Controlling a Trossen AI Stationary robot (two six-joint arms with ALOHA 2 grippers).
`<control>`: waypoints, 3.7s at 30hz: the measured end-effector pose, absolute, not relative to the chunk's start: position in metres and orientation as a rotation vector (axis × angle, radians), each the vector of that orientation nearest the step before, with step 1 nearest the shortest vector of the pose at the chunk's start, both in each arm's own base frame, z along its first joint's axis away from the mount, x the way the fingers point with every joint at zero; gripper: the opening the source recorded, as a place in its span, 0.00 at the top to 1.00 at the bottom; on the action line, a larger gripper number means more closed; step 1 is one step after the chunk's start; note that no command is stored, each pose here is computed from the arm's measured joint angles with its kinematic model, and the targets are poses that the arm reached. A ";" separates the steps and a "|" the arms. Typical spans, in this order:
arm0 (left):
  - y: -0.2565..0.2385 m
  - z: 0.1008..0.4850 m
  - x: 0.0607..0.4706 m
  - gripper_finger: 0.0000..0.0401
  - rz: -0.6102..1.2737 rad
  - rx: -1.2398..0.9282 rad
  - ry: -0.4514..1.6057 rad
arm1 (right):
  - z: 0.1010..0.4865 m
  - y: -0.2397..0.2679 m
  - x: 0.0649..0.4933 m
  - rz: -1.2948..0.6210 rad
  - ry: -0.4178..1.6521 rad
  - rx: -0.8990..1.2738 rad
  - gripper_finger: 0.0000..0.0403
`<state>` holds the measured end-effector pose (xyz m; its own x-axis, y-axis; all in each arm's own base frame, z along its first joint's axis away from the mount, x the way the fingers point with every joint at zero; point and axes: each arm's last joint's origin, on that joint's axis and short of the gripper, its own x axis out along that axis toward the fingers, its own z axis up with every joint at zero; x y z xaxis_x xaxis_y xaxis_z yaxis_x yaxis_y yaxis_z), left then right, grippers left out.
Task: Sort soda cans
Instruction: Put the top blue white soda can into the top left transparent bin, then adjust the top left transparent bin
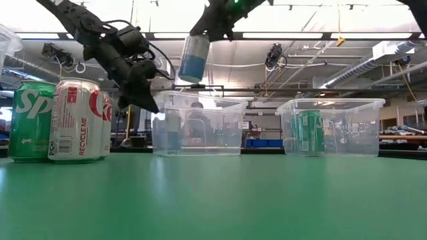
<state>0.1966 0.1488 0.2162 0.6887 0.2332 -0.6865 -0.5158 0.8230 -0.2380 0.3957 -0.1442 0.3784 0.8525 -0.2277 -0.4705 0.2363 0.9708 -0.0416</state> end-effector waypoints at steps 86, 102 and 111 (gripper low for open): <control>0.119 0.252 0.175 0.99 0.433 -0.396 0.616 | 0.241 -0.173 0.449 -0.178 0.835 0.138 0.24; 0.140 0.233 0.198 0.99 0.523 -0.388 0.611 | 0.340 -0.187 0.404 -0.458 1.111 -0.090 0.50; 0.155 0.215 0.206 0.99 0.606 -0.390 0.647 | 0.327 -0.265 0.336 -0.651 1.330 0.129 0.95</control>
